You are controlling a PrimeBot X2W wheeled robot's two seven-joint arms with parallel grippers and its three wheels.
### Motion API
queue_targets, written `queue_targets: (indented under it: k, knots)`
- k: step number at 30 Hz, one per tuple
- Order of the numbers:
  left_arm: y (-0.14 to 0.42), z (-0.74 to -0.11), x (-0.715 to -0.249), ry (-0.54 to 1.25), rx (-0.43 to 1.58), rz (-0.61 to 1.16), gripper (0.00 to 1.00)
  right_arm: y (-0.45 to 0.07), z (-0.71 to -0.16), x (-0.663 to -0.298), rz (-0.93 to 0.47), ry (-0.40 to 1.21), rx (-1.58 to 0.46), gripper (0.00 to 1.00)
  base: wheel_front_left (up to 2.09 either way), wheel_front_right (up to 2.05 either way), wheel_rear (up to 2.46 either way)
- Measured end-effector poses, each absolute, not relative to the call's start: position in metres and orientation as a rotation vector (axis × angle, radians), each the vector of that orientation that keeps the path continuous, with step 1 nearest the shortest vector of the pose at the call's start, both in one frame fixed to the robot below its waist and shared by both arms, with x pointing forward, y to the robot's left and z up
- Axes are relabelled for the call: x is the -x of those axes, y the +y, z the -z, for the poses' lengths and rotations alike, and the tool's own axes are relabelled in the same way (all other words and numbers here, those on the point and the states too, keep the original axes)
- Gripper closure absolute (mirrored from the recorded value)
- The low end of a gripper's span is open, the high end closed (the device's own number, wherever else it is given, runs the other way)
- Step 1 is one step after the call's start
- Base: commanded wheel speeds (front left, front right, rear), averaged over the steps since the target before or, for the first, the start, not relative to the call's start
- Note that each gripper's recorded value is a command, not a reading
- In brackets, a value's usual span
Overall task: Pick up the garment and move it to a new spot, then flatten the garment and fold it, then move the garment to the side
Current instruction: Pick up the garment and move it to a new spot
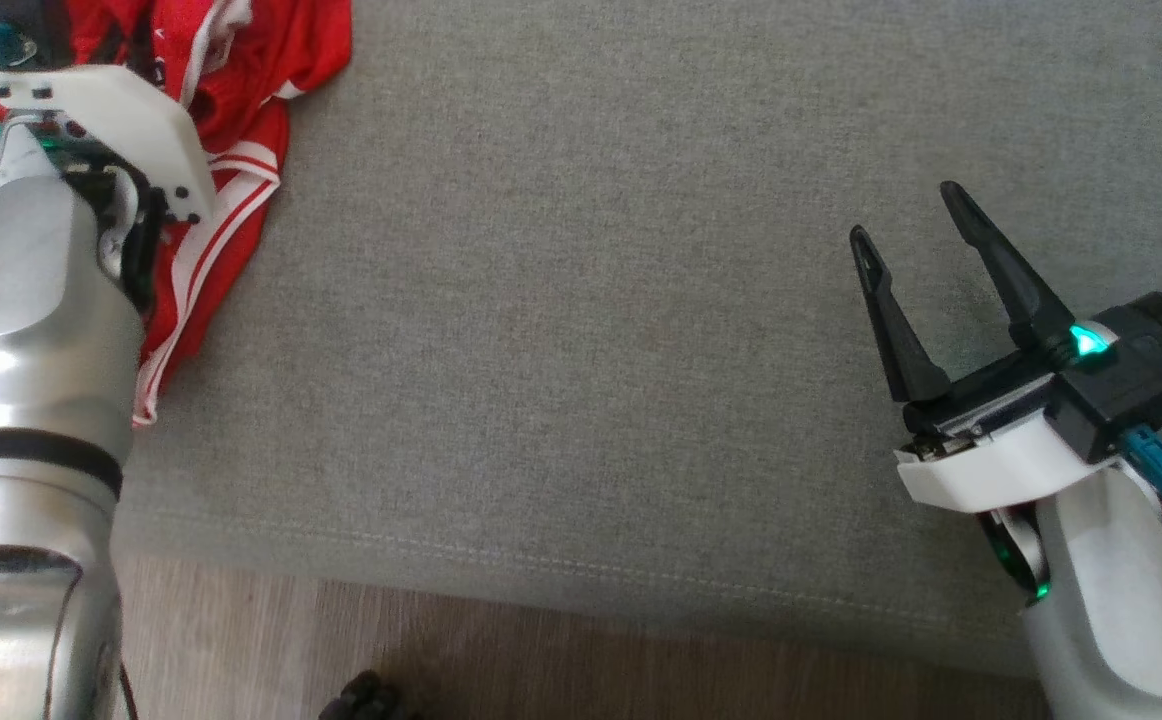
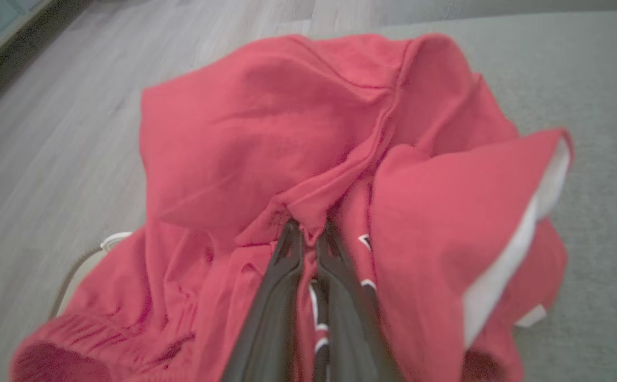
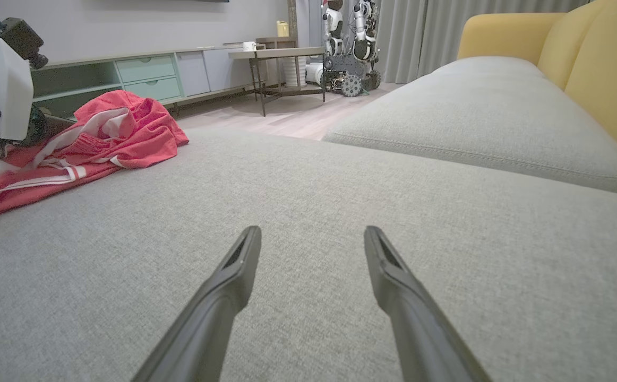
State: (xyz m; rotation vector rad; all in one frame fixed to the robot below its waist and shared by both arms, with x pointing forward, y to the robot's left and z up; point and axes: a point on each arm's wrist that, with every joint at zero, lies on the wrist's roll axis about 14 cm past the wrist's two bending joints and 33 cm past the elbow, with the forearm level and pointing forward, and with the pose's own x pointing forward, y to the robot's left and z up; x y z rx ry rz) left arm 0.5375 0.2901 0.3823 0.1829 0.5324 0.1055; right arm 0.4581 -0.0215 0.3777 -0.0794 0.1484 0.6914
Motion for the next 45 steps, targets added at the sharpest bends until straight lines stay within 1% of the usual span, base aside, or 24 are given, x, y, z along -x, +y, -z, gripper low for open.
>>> queue_targets:
  k: [5,7,10,11,12,16,21,26,30,35,40,43,44,45]
  knots:
    - [0.294,-0.423,-0.547,0.357,-0.229,-0.109,1.0,-0.022,-0.398,-0.46,-0.668,0.108,0.067,0.0,0.0,0.0,0.0]
    - [0.294,-0.447,-0.552,0.288,-0.286,-0.103,1.0,-0.02,-0.409,-0.459,-0.66,0.085,0.062,0.0,0.0,0.0,0.0]
    - [0.284,-0.489,-0.561,0.169,-0.317,-0.083,1.0,-0.018,-0.426,-0.456,-0.646,0.055,0.048,0.0,0.0,0.0,0.0]
    - [0.284,-0.489,-0.561,0.169,-0.317,-0.083,1.0,-0.018,-0.426,-0.456,-0.646,0.055,0.048,0.0,0.0,0.0,0.0]
    - [0.271,-0.522,-0.567,0.07,-0.34,-0.056,1.0,-0.017,-0.436,-0.451,-0.64,0.039,0.045,0.0,0.0,0.0,0.0]
    - [0.231,-0.583,-0.568,-0.12,-0.363,0.026,1.0,-0.019,-0.462,-0.445,-0.611,-0.012,0.039,0.0,0.0,0.0,0.0]
    - [0.165,-0.615,-0.562,-0.253,-0.361,0.173,1.0,-0.04,-0.48,-0.434,-0.537,-0.041,0.042,0.0,0.0,0.0,0.0]
    - [0.076,-0.637,-0.554,-0.339,-0.306,0.36,1.0,-0.077,-0.495,-0.427,-0.421,-0.068,0.05,0.0,0.0,0.0,0.0]
    - [-0.001,-0.627,-0.542,-0.331,-0.234,0.522,1.0,-0.105,-0.505,-0.422,-0.334,-0.088,0.055,0.0,0.0,0.0,0.0]
    - [-0.086,-0.57,-0.512,-0.22,-0.195,0.75,1.0,-0.142,-0.508,-0.417,-0.217,-0.086,0.067,0.0,0.0,0.0,0.0]
    - [-0.144,-0.497,-0.473,-0.076,-0.221,0.959,1.0,-0.177,-0.501,-0.41,-0.114,-0.055,0.09,0.0,0.0,0.0,0.0]
    - [-0.168,-0.471,-0.456,-0.015,-0.192,1.047,1.0,-0.193,-0.499,-0.408,-0.063,-0.042,0.075,0.0,0.0,0.0,0.0]
    - [-0.175,-0.465,-0.45,0.003,-0.17,1.071,0.8,-0.197,-0.498,-0.409,-0.051,-0.039,0.072,0.0,0.0,0.0,0.0]
    - [-0.181,-0.46,-0.445,0.015,-0.149,1.091,0.0,-0.2,-0.496,-0.408,-0.04,-0.032,0.07,0.0,0.0,0.0,0.0]
